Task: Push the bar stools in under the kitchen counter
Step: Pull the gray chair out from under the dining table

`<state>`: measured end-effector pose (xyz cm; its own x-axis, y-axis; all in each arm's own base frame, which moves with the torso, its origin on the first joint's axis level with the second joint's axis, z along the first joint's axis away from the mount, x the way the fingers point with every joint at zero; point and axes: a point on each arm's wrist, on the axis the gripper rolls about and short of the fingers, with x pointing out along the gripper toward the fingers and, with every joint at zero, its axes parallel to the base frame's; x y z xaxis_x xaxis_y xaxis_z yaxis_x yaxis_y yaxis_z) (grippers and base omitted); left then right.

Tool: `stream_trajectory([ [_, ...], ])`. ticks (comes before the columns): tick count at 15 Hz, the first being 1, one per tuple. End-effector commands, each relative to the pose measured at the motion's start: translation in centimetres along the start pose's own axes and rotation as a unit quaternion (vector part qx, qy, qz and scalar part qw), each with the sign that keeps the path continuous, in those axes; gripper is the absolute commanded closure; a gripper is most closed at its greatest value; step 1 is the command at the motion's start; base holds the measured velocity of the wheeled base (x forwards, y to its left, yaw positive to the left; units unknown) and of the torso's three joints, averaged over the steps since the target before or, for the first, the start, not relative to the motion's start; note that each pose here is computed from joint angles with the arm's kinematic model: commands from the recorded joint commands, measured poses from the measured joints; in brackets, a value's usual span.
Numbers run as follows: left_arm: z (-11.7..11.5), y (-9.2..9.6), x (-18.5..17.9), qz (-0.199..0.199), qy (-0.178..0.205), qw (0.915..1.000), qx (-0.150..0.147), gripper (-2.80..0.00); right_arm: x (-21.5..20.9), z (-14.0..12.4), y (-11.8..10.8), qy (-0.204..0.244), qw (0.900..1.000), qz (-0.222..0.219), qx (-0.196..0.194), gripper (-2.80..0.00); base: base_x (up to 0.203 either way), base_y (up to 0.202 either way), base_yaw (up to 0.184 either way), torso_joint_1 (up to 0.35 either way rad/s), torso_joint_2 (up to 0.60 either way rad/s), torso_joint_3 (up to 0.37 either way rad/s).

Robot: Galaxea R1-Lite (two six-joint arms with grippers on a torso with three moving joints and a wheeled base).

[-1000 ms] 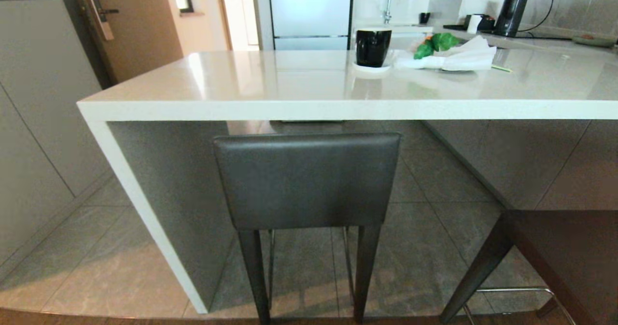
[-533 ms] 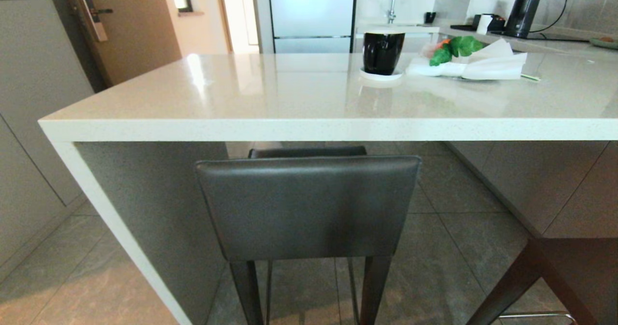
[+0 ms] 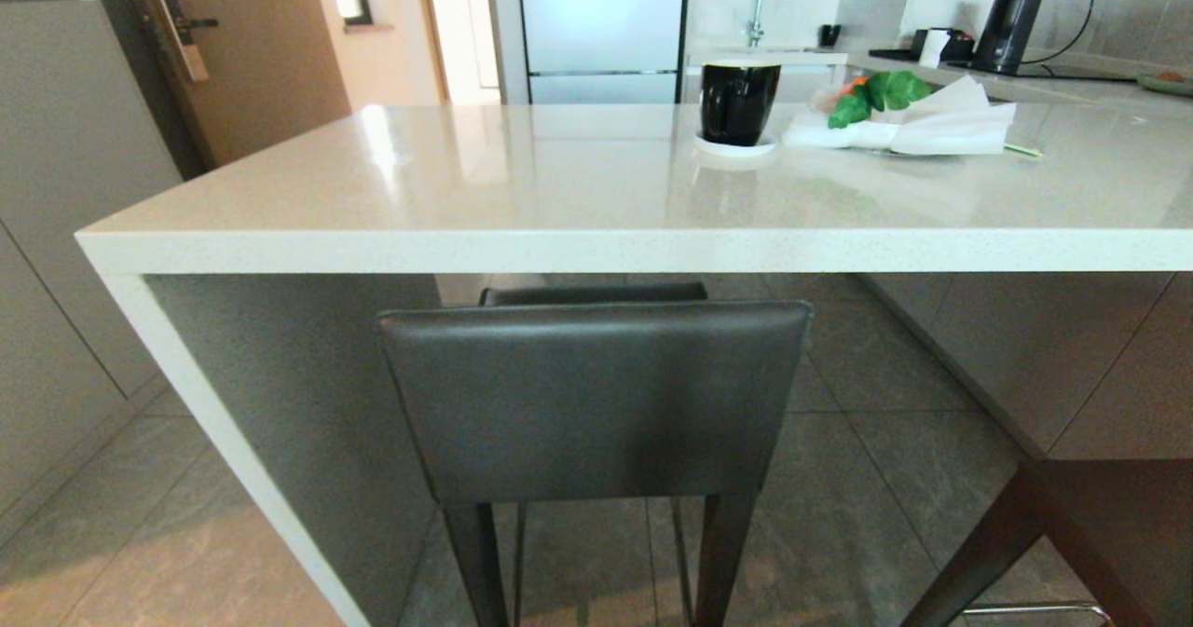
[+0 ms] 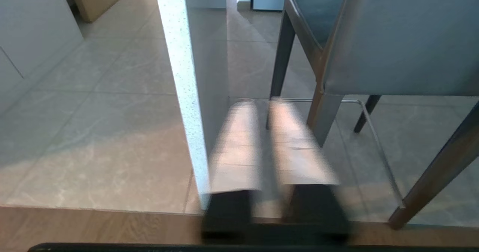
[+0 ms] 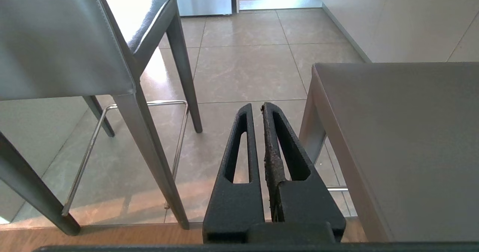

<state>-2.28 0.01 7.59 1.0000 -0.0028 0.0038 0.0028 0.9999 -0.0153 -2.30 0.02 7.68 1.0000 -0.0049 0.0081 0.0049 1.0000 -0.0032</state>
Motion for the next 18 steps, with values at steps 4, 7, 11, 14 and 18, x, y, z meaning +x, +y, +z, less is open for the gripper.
stream_trajectory([
  [4, -0.03, 0.0, 0.02, 0.001, 0.001, 1.0, -0.001, -2.8, 0.01, 0.01, 0.0, 0.0, 1.0, 0.0, 0.001, -2.8, 0.0, 0.0, 0.0, 0.0, 0.0, 0.0],
  [7, -0.03, 0.0, 0.02, 0.001, 0.001, 1.0, -0.001, -2.8, 0.02, -0.03, 0.0, 0.001, 1.0, 0.0, 0.001, -2.8, 0.0, 0.0, 0.0, 0.0, 0.0, 0.0],
  [11, -0.03, 0.0, 0.02, 0.001, 0.001, 1.0, -0.002, -2.8, -0.01, 0.02, 0.0, -0.001, 1.0, -0.001, 0.002, -2.8, 0.0, 0.0, 0.0, 0.0, 0.0, 0.0],
  [14, -0.02, -0.01, 0.02, 0.0, 0.0, 1.0, -0.001, -2.8, 0.01, -0.02, 0.0, -0.001, 1.0, -0.001, 0.002, -2.8, 0.0, 0.0, 0.0, 0.0, 0.0, 0.0],
  [18, 0.0, -0.01, 0.02, 0.001, 0.0, 1.0, 0.0, -2.8, -0.01, 0.0, 0.01, 0.0, 1.0, 0.0, 0.0, -2.8, 0.0, 0.0, 0.0, 0.0, 0.0, 0.0],
])
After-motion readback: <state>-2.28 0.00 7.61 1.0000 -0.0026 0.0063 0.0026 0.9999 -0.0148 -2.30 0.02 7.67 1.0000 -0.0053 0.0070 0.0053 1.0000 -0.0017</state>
